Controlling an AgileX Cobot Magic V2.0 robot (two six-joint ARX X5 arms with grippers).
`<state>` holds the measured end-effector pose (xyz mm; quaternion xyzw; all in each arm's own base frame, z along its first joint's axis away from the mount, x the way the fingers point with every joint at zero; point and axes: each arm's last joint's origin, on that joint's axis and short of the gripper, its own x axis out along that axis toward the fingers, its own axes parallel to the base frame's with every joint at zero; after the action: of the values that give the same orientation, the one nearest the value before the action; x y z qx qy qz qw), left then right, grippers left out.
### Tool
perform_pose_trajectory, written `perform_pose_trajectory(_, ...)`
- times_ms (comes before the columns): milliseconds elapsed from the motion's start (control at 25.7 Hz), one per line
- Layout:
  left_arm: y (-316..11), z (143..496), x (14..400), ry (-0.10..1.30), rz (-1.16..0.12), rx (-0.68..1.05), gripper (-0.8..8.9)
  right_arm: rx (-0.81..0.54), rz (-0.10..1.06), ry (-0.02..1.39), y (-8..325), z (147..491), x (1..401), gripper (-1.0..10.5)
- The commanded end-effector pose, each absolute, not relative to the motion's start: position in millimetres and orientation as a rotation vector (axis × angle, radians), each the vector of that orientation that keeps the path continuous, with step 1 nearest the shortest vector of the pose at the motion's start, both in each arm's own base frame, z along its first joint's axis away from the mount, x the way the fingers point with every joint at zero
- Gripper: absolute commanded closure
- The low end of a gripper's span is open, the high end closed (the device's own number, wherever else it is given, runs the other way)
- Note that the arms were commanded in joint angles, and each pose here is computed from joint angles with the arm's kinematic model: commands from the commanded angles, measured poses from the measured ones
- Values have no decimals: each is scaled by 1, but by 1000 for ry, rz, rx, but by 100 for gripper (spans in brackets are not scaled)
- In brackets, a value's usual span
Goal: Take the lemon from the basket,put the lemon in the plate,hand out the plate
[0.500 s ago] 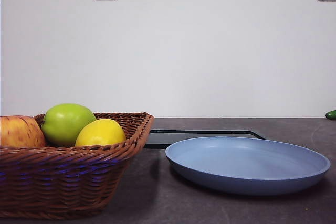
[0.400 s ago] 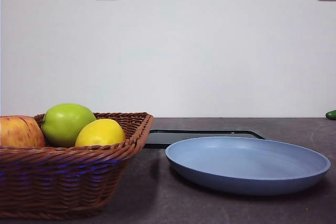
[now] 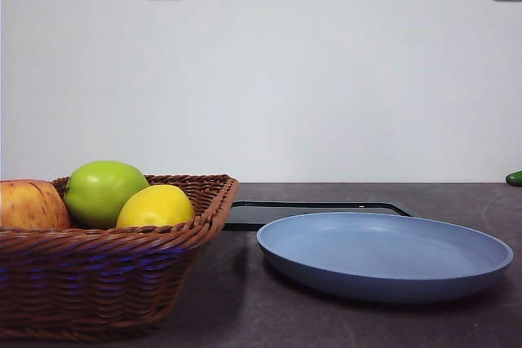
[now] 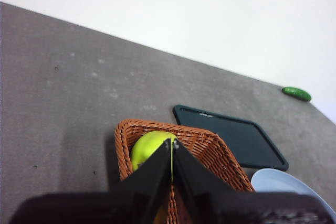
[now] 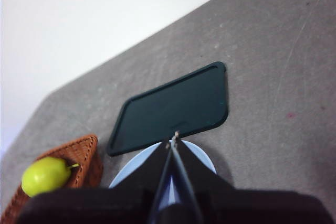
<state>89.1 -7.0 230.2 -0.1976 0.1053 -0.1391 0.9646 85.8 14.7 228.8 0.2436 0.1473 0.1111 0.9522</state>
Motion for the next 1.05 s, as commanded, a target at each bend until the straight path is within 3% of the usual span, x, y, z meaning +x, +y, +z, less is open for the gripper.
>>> perform_pose_trajectory(39,-7,249,94,229,-293,-339,807,383,235,307,15,251,91,944)
perform_pose_trajectory(467,-16,303,132,486,-557,-326,807,184,241,575,20,298,133,943)
perform_pose_trajectory(622,-25,308,149,627,-637,-303,807,96,259,769,23,290,157,932)
perform_pose_trajectory(700,-30,306,155,681,-661,-303,807,116,311,874,26,278,168,931)
perform_pose_trajectory(817,-37,300,163,735,-692,-302,796,144,337,1008,29,259,184,799)
perform_pose_trajectory(894,-42,297,165,754,-714,-296,650,148,331,1067,30,249,193,687)
perform_pose_trajectory(972,-44,298,166,740,-716,-282,487,152,326,1122,31,238,203,649)
perform_pose_trajectory(1050,-46,299,166,729,-722,-277,463,157,321,1170,33,225,214,648)
